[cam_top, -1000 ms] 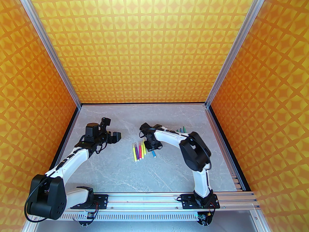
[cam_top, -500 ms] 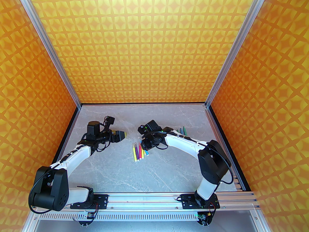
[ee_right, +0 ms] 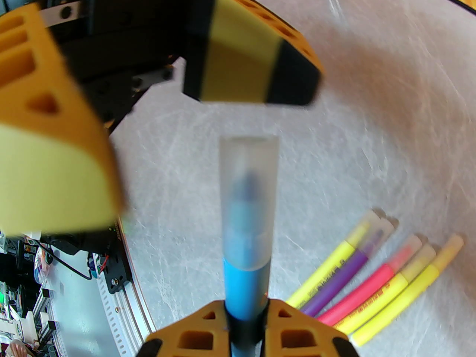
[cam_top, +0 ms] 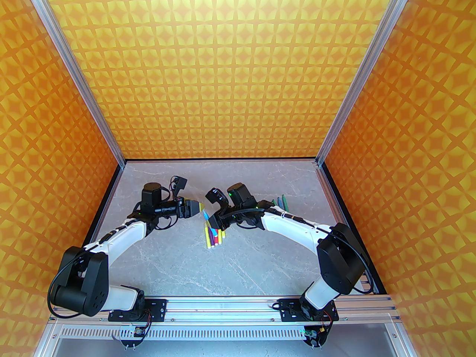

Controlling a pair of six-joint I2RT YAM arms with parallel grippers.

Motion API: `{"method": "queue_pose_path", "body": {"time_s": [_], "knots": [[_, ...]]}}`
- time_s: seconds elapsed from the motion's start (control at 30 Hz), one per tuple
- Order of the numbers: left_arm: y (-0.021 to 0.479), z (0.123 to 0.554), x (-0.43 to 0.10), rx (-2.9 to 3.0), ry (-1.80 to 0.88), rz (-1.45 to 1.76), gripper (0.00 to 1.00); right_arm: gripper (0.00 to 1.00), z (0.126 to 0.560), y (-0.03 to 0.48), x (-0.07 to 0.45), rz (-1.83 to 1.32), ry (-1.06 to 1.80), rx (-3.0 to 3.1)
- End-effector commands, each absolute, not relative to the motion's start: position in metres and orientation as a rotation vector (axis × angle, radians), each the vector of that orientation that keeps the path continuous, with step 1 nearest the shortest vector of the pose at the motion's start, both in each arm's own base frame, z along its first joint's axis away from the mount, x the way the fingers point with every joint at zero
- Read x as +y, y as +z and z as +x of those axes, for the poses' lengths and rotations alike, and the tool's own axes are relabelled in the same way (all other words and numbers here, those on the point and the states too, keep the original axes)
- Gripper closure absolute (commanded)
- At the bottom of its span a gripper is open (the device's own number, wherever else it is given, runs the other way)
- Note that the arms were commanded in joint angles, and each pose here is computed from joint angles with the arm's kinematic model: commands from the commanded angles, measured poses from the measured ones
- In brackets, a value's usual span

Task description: Open the pen caps

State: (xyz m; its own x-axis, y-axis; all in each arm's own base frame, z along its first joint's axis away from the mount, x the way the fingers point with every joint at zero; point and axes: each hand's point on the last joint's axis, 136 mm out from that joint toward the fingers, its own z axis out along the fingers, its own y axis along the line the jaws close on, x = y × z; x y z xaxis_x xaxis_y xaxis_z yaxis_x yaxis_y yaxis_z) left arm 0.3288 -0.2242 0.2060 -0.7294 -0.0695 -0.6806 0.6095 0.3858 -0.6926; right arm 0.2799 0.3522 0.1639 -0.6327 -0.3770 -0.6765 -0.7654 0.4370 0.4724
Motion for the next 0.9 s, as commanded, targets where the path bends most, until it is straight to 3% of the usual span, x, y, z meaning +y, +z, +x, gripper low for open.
{"method": "queue_pose_path", "body": {"time_s": [0.0, 0.67, 0.87], "knots": [[0.222, 0.33, -0.233, 1.972, -1.429, 0.487, 0.26, 1.0, 0.277, 0.186, 0.357, -0.966, 1.143, 2.12], [0.226, 0.324, -0.244, 1.971, -1.478, 0.52, 0.52, 1.0, 0.287, 0.195, 0.357, -0.921, 1.103, 2.08], [0.227, 0.325, -0.245, 1.975, -1.485, 0.519, 0.68, 1.0, 0.29, 0.195, 0.358, -0.909, 1.092, 2.077]]}}
